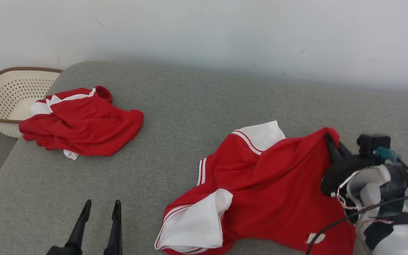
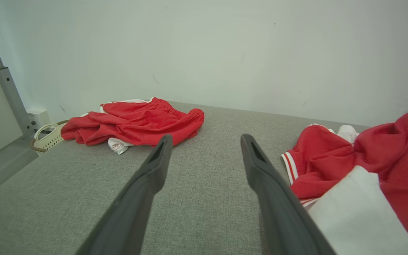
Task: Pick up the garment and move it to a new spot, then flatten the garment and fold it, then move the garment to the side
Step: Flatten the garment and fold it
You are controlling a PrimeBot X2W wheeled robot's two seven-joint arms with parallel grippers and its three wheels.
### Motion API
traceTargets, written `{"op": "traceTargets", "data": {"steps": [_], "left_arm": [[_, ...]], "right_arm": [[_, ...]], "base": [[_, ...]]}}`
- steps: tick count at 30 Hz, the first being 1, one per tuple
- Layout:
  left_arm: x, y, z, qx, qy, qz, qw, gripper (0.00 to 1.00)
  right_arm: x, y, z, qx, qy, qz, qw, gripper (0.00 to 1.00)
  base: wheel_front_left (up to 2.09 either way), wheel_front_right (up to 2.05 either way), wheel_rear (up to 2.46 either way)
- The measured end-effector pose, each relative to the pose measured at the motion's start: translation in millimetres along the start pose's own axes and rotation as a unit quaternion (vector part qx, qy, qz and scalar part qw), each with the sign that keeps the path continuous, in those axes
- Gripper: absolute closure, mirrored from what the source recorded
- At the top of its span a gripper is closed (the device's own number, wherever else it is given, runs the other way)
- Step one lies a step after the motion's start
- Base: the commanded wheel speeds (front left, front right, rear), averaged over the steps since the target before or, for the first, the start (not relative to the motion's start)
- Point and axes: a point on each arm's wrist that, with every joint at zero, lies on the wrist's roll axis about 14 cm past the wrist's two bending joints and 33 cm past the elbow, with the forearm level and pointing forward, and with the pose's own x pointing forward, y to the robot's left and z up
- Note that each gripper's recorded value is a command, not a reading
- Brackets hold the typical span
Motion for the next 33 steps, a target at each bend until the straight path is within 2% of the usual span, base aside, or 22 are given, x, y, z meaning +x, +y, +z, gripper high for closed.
{"op": "traceTargets", "data": {"steps": [13, 15, 18, 19, 20, 21, 30, 33], "left_arm": [[2.2, -0.1, -2.4, -0.005, 0.003, 0.004, 1.000, 0.00], [2.2, 0.4, -3.6, -0.005, 0.005, 0.005, 1.000, 0.00], [2.4, 0.4, -5.2, -0.005, 0.008, 0.006, 1.000, 0.00], [2.4, 0.2, -5.7, -0.005, 0.009, 0.006, 1.000, 0.00], [2.4, 0.2, -6.6, -0.005, 0.010, 0.006, 1.000, 0.00], [2.4, 0.6, -7.5, -0.005, 0.011, 0.007, 1.000, 0.00], [2.0, -1.9, -4.9, -0.008, 0.008, 0.003, 1.000, 0.00], [-1.2, -3.5, -5.1, -0.010, 0.009, 0.001, 1.000, 0.00]], "right_arm": [[29.4, -58.0, 127.5, -0.058, -0.127, -0.040, 0.989, 1.00], [31.7, -63.4, 136.4, -0.063, -0.132, -0.045, 0.988, 1.00], [36.5, -65.6, 128.1, -0.067, -0.110, -0.047, 0.991, 1.00], [37.7, -66.2, 121.7, -0.068, -0.098, -0.047, 0.992, 0.66], [38.9, -66.8, 114.0, -0.069, -0.083, -0.048, 0.993, 0.11], [39.9, -66.6, 109.0, -0.066, -0.074, -0.048, 0.994, 0.00], [25.4, -73.1, 85.2, -0.058, -0.047, -0.059, 0.996, 0.00], [15.2, -75.8, 83.5, -0.054, -0.057, -0.062, 0.995, 0.00]], "base": [[0.00, 0.00, 0.00], [0.00, 0.00, 0.00], [0.00, 0.00, 0.00], [0.00, 0.00, 0.00], [0.00, 0.00, 0.00], [0.00, 0.00, 0.00], [0.00, 0.00, 0.00], [0.00, 0.00, 0.00]]}}
